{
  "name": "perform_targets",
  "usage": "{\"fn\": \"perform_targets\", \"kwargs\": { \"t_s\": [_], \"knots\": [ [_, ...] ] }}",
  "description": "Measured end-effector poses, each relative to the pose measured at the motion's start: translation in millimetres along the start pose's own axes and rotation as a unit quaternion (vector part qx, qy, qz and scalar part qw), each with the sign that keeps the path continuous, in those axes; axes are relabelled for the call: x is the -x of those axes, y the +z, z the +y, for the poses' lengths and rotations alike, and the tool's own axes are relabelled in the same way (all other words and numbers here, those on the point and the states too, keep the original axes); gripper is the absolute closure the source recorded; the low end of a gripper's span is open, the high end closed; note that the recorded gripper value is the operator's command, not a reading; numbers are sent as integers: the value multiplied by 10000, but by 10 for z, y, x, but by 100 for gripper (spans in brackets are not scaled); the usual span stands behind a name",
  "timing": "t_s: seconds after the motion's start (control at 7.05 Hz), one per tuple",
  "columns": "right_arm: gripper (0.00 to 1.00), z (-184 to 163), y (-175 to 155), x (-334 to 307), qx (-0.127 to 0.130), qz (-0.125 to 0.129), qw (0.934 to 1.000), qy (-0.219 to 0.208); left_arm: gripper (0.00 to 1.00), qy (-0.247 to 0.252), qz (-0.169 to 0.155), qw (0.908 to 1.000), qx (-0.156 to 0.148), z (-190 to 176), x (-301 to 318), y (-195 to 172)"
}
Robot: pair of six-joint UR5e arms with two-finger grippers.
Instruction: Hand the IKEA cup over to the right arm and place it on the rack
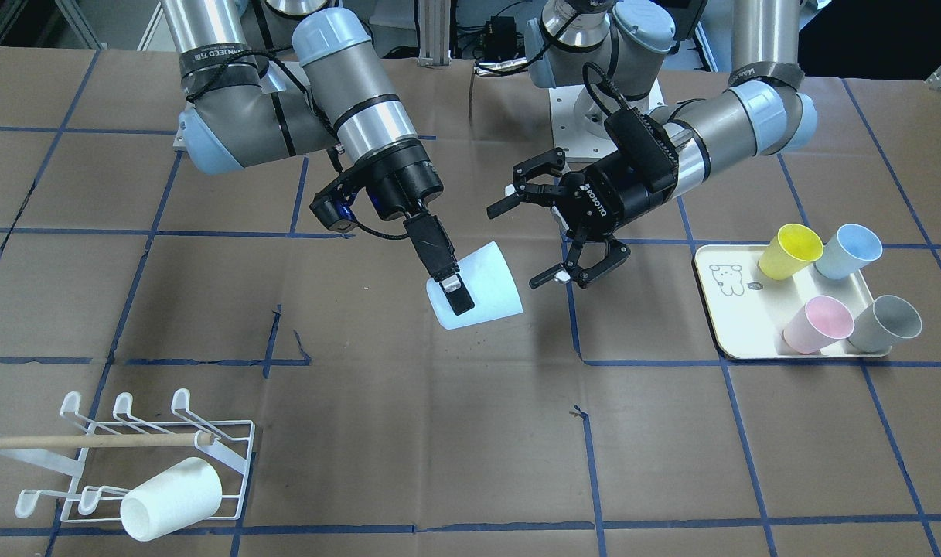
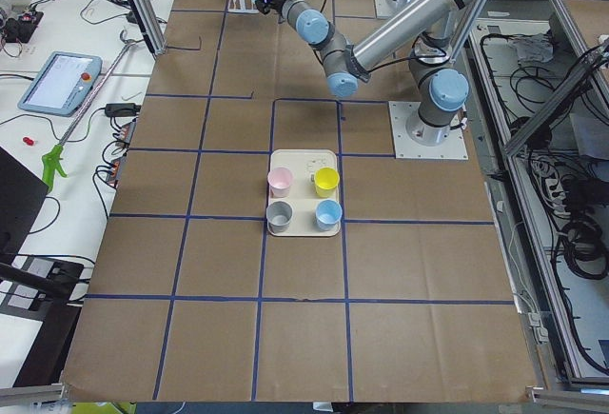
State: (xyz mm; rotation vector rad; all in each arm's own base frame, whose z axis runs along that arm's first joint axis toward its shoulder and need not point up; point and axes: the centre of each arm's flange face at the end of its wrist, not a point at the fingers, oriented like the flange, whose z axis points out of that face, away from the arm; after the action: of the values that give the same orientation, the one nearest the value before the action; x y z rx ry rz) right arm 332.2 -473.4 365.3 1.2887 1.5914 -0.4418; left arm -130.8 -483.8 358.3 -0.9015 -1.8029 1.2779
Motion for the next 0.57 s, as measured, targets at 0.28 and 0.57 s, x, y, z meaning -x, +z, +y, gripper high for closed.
{"fn": "perform_targets", "kwargs": {
  "t_s": [0.28, 0.57],
  "knots": [
    [83, -295, 18, 114, -238, -74, 9996, -111, 3, -81, -298, 9995, -47, 17, 208, -228],
    [85, -773, -12, 299, -612, -156, 9932, -982, 2, -221, -578, 9981, 40, -10, 392, -282]
  ]
}}
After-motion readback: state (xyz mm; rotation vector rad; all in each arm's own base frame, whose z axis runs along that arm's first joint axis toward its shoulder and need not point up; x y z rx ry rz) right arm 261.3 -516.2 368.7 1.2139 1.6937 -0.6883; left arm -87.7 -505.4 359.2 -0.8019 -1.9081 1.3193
